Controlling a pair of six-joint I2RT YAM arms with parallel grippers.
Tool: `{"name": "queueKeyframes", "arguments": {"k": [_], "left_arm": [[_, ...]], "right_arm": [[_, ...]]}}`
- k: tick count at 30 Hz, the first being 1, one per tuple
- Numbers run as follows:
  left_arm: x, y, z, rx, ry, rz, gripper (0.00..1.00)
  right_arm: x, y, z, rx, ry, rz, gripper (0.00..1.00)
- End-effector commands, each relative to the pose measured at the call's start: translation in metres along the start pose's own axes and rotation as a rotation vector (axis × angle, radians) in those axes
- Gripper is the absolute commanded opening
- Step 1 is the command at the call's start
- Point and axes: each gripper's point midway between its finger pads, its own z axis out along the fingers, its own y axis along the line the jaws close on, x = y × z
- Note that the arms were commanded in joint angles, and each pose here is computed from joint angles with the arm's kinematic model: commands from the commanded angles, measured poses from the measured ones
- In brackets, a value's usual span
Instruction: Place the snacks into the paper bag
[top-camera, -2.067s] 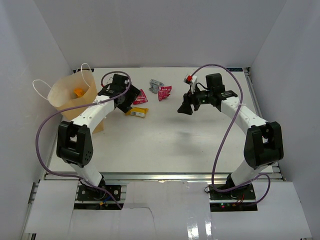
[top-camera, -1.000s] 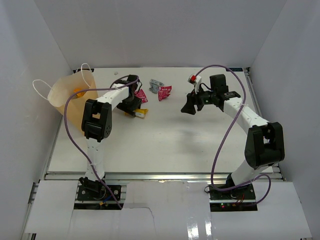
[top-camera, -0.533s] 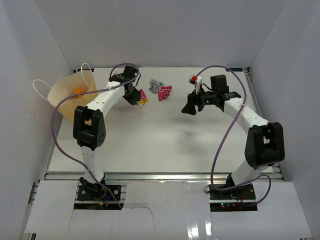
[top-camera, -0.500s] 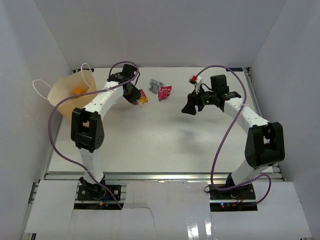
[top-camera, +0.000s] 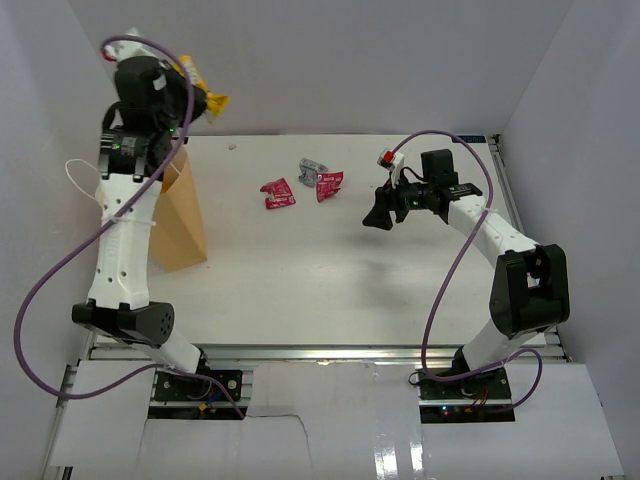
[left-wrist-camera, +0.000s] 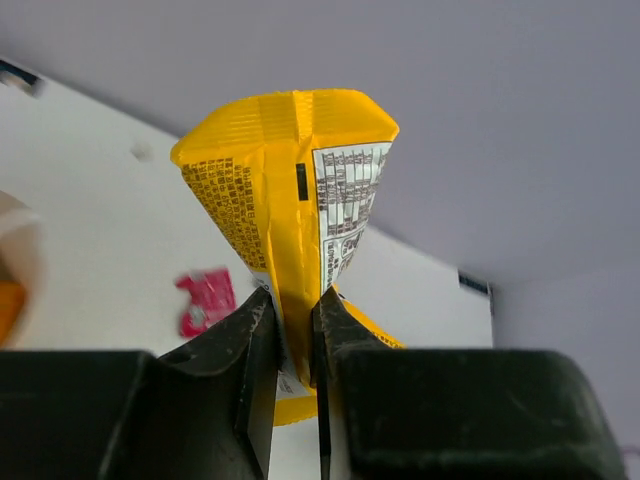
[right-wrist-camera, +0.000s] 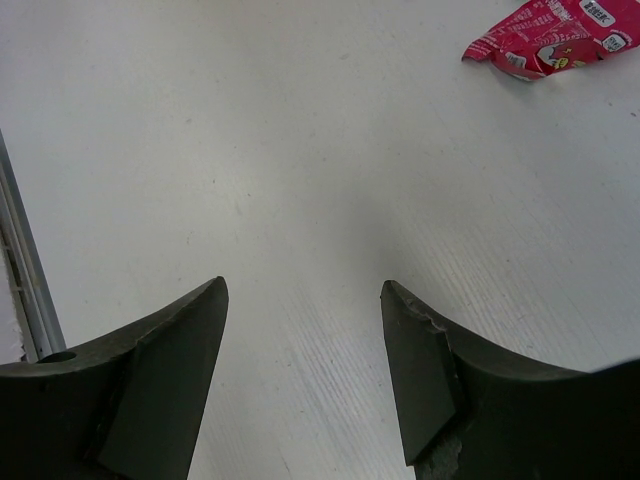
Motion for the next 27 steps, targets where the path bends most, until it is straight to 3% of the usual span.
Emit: {"name": "queueKeyframes", "arguments": {"k": [1,6,9,13,17,20,25,27], "left_arm": [[-0.075,0.051,-0.038,-0.116,-0.171,0.052,0.22],[-0.12,0.125,-0.055,-0.319,-0.289,0.012,0.23],[-0.124,0.164,-0.054,-0.414,-0.3,-0.046,0.23],[-0.103,0.196,-0.026,-0.463,-0.221,-0.088,0.24],[-0.071,0.215,-0.014,-0.5,-0.135,-0.102,0.36],[-0.052,0.223,-0.013,-0.509,-0.093,-0.11,0.52],[-0.048,0.219,-0.017,-0.484,-0.091,-0.107,0.75],[-0.055,0.209,-0.025,-0.45,-0.113,-0.094,0.82]], "right_arm": [[-0.023,0.003,-0.006,-0.015,-0.049,-0.036,0.69],[-0.024,0.004,-0.007,-0.016,-0.052,-0.043,0.69],[-0.023,0.005,-0.007,-0.019,-0.053,-0.043,0.69],[-0.024,0.005,-0.008,-0.013,-0.055,-0.051,0.69],[-0.026,0.003,-0.01,-0.004,-0.057,-0.073,0.69],[-0.031,-0.001,-0.008,0.005,-0.059,-0.075,0.69],[-0.053,-0.025,0.009,0.063,-0.046,0.032,0.68],[-0.044,-0.04,0.03,0.107,0.008,0.158,0.68]]}}
